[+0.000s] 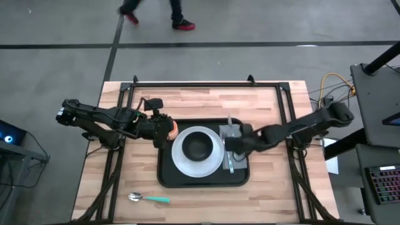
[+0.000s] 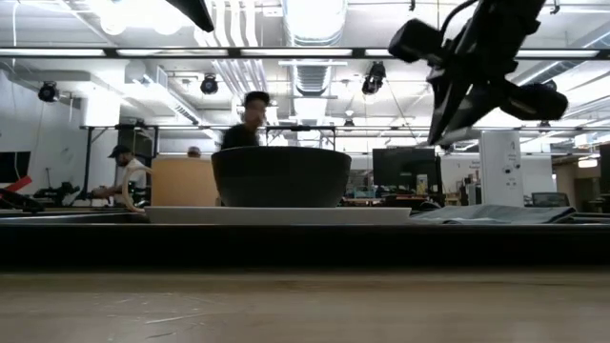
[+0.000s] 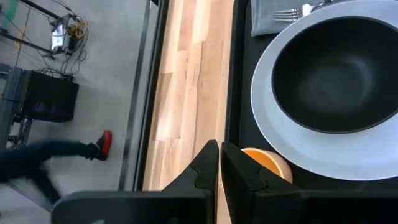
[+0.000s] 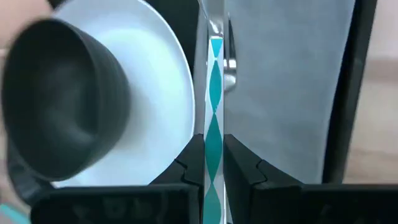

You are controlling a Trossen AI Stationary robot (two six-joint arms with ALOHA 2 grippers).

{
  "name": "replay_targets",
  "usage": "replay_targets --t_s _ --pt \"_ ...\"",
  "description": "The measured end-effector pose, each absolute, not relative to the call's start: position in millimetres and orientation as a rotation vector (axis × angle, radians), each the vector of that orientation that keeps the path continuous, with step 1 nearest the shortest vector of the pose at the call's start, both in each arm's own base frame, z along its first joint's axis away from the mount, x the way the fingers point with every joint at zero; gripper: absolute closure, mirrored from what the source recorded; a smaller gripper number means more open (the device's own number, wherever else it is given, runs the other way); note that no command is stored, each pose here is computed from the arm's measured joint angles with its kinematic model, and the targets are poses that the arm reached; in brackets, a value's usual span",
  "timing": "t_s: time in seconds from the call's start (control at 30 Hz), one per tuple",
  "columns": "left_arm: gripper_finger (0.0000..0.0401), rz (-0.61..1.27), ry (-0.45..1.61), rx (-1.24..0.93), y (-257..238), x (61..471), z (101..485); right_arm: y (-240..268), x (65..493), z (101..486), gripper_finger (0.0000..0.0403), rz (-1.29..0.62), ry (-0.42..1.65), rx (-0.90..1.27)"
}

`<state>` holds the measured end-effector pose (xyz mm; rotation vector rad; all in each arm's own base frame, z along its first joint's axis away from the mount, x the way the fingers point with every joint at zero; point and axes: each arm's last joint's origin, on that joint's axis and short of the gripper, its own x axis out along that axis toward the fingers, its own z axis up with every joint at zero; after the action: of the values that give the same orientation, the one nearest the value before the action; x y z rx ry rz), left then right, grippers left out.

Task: Set up tray
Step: Put the white blue table knife on the gray table napkin to the right of the white blue fork

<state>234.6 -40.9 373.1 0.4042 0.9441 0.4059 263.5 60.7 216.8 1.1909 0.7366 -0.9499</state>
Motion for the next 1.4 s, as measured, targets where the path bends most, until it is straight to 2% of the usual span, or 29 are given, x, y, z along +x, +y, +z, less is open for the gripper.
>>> replay_targets --t_s 0.3,1.0,1.4 --pt "0.0401 0.405 0.946 0.405 -40.9 234.6 372.5 90.7 287.1 184.0 0.0381 -0.982 0.882 1.154" --pt "0.0401 0.414 0.941 0.377 -41.1 234.5 372.4 101.5 275.1 157.2 0.0381 -1.05 0.942 1.167" --pt "0.0401 0.413 0.942 0.376 -41.1 234.5 372.3 99.9 271.9 146.5 0.0381 -1.022 0.941 1.202"
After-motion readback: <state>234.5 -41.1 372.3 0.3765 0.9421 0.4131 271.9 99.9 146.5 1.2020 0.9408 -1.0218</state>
